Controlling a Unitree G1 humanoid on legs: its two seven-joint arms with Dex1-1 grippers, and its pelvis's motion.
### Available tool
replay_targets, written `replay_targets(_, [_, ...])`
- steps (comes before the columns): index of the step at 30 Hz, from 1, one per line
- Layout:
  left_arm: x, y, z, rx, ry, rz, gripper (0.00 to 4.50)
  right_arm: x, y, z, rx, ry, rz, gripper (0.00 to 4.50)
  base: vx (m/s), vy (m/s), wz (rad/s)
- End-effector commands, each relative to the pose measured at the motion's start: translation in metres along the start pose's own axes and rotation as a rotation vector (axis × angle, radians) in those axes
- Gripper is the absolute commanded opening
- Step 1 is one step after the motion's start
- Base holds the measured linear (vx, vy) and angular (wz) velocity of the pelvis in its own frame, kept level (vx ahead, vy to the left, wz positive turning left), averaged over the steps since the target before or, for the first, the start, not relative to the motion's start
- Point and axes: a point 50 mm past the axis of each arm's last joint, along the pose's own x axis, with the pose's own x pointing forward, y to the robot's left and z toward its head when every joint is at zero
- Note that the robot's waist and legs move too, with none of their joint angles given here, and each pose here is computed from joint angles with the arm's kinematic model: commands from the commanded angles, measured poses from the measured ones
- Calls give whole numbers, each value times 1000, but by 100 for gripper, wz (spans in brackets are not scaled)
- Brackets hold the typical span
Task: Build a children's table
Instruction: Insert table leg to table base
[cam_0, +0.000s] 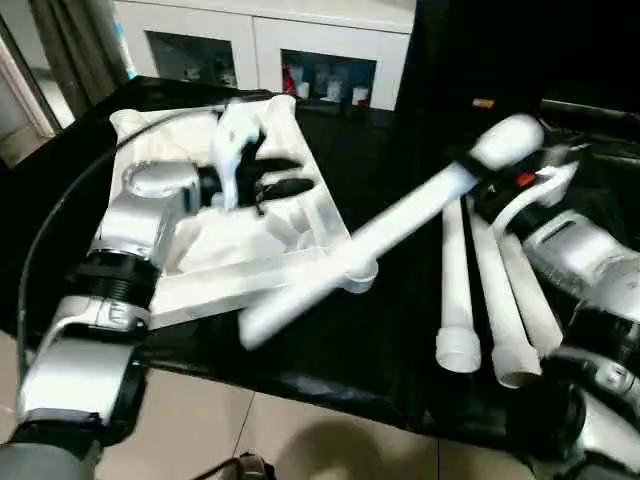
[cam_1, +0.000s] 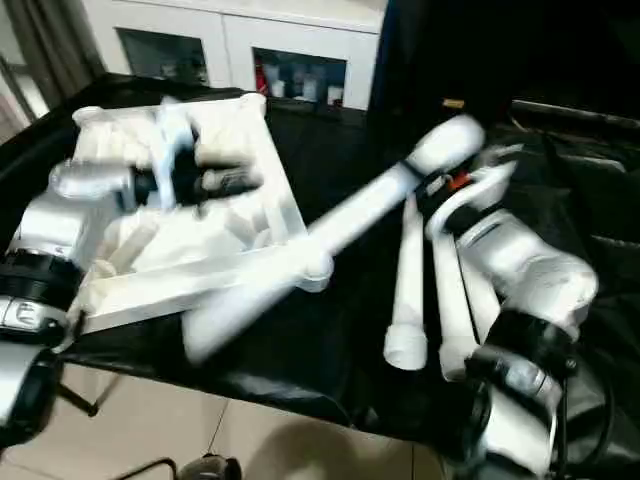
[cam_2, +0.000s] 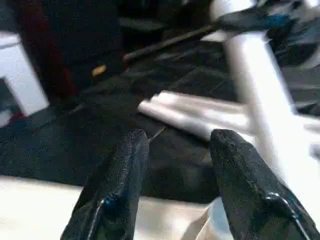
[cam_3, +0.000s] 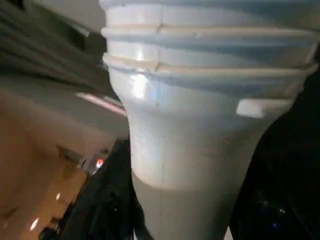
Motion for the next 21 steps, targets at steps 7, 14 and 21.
replay_targets(7, [-1, -17, -36, 80, 203, -85, 313, 5, -1, 8, 101, -93, 2, 191, 0, 0, 0])
replay_targets(14, [-23, -19, -59, -15, 214, -78, 372, 2, 2, 17, 125, -127, 20, 190, 0, 0, 0])
replay_targets(21, [-27, -15, -57, -20, 191, -49, 407, -2, -1, 17, 134, -128, 12, 189, 0, 0, 0])
